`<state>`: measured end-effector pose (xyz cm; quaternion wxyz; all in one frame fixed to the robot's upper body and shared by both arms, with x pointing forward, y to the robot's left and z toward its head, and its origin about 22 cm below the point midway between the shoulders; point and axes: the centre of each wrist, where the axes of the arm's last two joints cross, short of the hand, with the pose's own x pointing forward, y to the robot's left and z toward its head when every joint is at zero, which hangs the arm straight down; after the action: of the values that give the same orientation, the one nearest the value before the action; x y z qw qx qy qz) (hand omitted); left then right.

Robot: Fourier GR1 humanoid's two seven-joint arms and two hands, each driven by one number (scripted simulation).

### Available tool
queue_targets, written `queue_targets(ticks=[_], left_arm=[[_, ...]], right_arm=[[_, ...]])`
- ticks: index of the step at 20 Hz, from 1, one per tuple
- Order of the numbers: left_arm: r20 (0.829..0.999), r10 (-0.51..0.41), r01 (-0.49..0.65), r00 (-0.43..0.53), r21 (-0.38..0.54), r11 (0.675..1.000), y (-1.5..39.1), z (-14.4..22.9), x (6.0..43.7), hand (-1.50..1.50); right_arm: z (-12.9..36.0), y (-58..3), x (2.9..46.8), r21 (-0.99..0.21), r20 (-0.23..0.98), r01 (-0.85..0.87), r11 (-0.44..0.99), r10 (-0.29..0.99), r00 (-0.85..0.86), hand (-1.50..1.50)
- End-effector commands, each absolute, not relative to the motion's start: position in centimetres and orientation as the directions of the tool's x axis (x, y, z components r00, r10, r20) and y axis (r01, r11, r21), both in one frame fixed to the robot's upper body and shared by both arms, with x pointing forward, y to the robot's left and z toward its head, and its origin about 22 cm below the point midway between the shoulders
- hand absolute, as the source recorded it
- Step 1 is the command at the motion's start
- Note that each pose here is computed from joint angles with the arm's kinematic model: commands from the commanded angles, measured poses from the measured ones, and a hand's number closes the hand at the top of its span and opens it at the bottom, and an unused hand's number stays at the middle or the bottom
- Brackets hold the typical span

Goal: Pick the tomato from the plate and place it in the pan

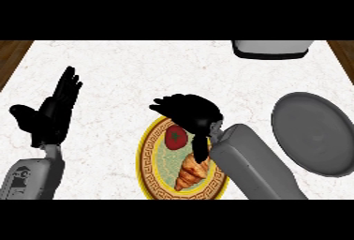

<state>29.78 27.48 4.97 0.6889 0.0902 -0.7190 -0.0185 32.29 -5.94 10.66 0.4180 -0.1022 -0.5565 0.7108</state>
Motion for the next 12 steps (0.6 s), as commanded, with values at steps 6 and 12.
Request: queue_targets(ticks=[6,12], left_arm=[[0.985,-0.163,-0.106,-0.055,0.156,0.982,28.3,4.4,29.6,0.0],[0.987,-0.159,-0.092,-0.028,0.156,0.983,28.8,5.7,29.3,0.0]], right_arm=[[8.3,-5.7,33.3,-0.869,0.26,-0.487,-0.094,0.75,-0.608,-1.5],[6.9,-3.3,31.2,-0.871,0.248,-0.479,-0.109,0.743,-0.621,-1.5]])
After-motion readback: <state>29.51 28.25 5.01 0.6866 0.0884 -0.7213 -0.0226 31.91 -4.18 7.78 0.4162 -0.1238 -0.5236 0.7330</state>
